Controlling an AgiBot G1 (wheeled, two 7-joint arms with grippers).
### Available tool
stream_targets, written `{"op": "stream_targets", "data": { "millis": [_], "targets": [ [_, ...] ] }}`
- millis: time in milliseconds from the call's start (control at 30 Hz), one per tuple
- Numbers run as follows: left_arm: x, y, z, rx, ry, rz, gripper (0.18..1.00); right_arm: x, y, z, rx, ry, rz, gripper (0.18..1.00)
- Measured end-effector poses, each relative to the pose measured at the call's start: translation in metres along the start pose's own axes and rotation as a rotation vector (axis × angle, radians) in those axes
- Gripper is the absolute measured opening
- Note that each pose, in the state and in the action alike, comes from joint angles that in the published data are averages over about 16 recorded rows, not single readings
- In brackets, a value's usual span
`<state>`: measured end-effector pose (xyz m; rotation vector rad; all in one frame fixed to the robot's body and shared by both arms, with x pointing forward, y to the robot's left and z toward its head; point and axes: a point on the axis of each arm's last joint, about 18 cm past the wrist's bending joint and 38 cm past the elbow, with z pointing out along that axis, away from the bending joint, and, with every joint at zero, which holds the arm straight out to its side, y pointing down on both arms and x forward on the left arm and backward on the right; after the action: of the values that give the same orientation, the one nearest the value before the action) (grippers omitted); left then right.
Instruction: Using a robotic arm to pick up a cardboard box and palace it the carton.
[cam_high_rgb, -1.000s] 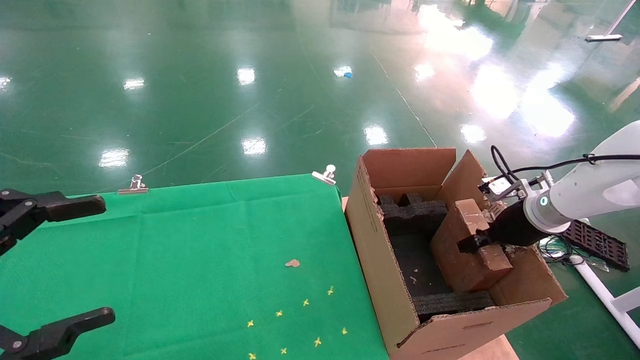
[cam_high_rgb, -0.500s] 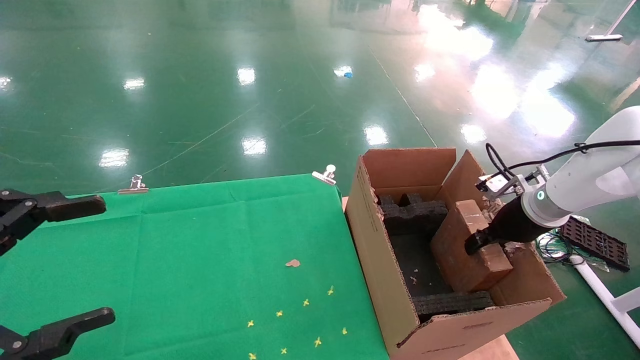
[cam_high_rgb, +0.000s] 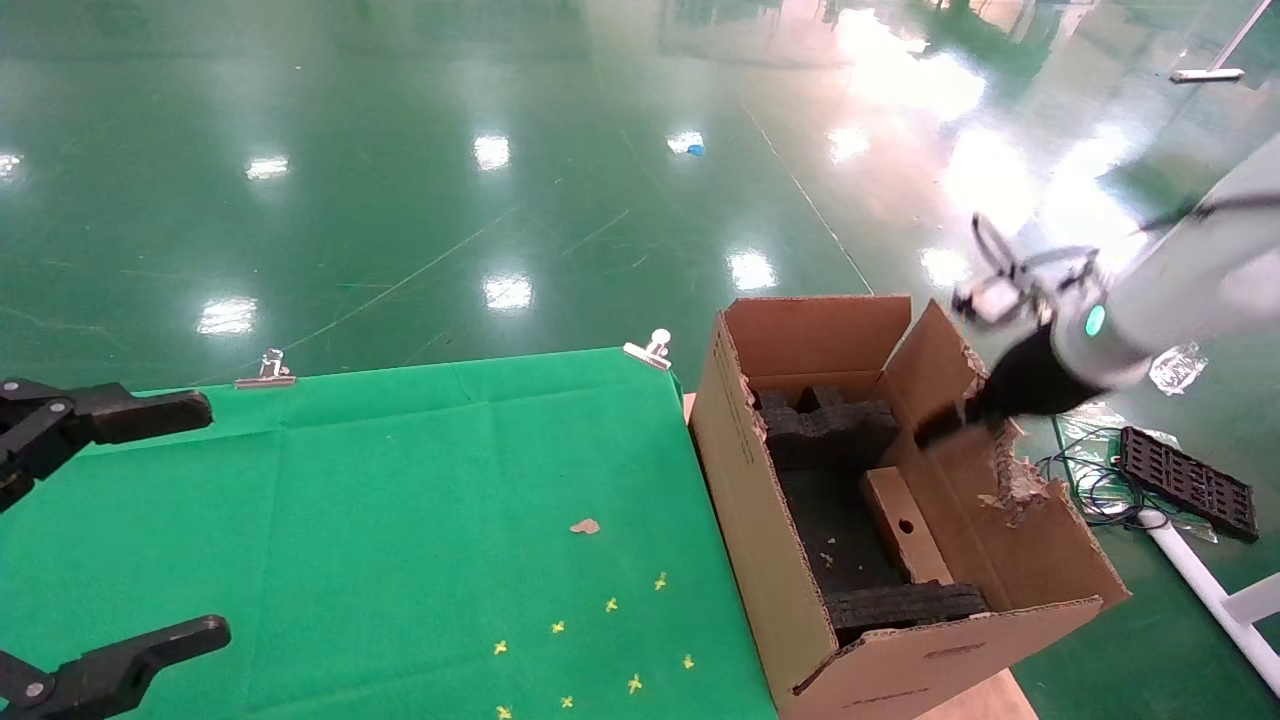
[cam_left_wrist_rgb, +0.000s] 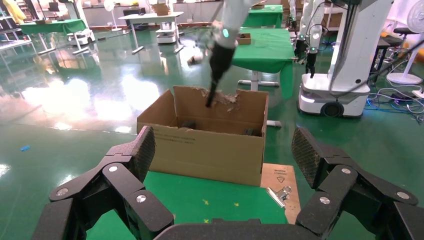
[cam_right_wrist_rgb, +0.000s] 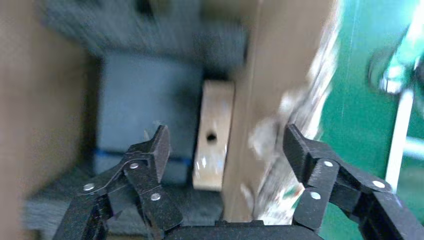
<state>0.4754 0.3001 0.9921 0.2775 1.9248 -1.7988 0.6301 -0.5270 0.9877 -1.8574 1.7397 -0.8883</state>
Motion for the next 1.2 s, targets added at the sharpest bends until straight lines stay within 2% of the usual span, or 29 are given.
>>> {"op": "stream_targets", "data": {
  "millis": [300,467,733,1200],
  "targets": [
    [0.000,0.000,0.000,0.000,0.000,0.000,1.001,0.009,-0.053,-0.087,0.216,-0.022,-0.103,0.887],
    [0.000,0.000,0.000,0.000,0.000,0.000,1.001,0.007,-0.066,-0.113,0.295,-0.029,-0.168,0.945],
    [0.000,0.000,0.000,0.000,0.000,0.000,1.001,-0.025,-0.070,-0.106,0.353,-0.132,-0.278,0.992],
    [0.000,0.000,0.000,0.000,0.000,0.000,1.001,-0.121,-0.048,-0.069,0.445,-0.501,-0.459,1.000]
  ]
}}
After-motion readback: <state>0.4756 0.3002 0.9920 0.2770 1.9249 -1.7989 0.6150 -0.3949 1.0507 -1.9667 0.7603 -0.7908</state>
